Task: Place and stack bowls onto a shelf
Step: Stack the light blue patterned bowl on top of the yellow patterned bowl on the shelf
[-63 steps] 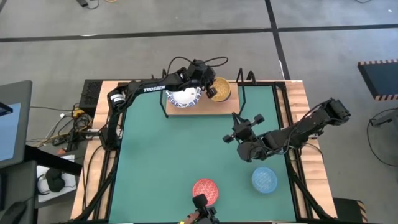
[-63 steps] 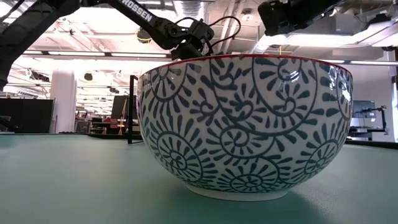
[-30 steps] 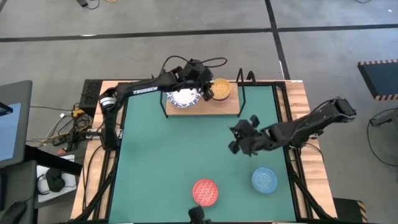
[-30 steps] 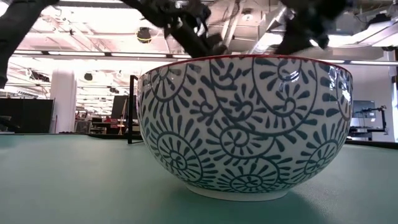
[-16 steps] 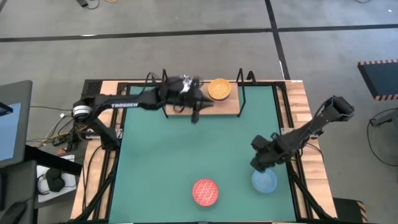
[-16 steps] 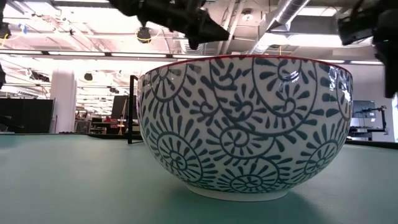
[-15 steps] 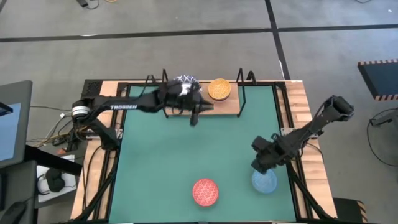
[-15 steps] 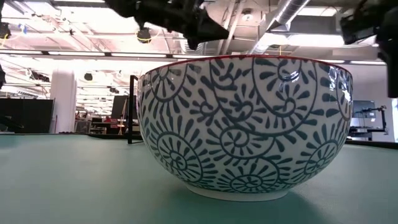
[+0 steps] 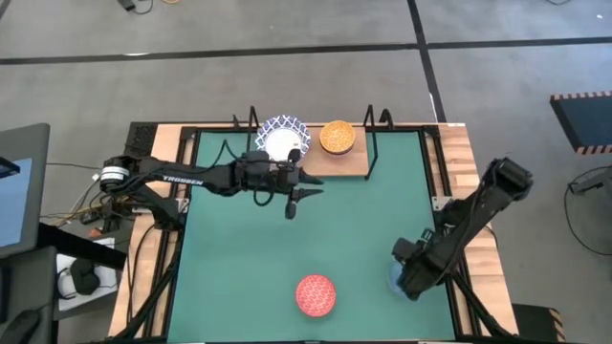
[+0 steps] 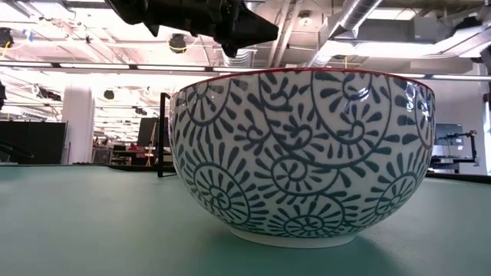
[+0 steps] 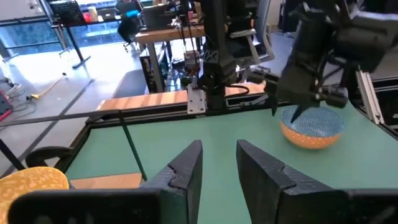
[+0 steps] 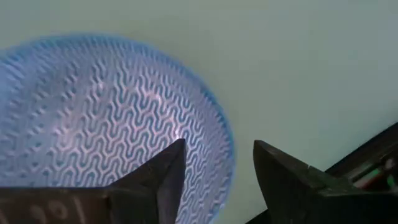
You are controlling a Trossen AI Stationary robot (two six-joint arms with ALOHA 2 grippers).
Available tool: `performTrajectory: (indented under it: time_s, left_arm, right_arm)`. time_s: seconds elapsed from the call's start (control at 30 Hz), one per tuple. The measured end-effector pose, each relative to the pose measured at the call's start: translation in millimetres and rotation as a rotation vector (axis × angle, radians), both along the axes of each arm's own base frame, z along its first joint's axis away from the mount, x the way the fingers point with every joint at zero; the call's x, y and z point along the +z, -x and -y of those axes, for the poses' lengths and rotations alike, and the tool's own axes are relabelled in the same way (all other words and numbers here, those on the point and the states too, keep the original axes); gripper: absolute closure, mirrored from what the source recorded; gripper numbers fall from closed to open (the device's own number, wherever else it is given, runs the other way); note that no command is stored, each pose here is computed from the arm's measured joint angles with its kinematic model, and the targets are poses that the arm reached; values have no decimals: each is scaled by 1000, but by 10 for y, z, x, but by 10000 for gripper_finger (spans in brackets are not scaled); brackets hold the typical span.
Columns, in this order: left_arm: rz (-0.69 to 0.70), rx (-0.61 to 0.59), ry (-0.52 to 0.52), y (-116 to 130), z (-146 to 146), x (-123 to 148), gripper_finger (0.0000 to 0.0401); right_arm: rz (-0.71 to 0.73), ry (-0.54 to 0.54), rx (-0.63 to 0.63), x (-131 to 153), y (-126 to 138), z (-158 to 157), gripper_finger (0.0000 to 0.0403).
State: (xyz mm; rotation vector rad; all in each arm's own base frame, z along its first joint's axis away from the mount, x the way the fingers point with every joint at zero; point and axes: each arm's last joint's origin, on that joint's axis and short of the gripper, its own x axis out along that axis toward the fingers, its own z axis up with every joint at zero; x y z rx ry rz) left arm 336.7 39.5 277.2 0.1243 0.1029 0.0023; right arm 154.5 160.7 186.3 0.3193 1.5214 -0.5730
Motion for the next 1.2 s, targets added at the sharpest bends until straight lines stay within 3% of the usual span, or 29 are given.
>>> performTrajectory:
  time_s: [0.17, 0.43, 0.57, 0.73, 0.93, 1.2]
  left_arm:
    - [1, 2, -16, 0, -1, 1, 293]
    - [-69, 118, -54, 10, -37, -64, 280]
    - [-102, 145, -89, 17, -56, -91, 279]
    - [-57, 37, -60, -2, -23, -66, 279]
    - [6, -29, -68, -101, 20, -118, 279]
    - [-65, -130, -16, -293, 99, -303, 264]
  right_arm:
    - [-68, 2, -17, -189, -69, -75, 233]
    - [-52, -46, -74, -139, -98, -83, 362]
    - [42, -62, -79, 23, -104, -71, 362]
    - [267, 1, -72, 220, -249, 17, 362]
    - [499, 71, -146, 236, -682, 259, 361]
    - [616, 224, -228, 237, -982, 637, 359]
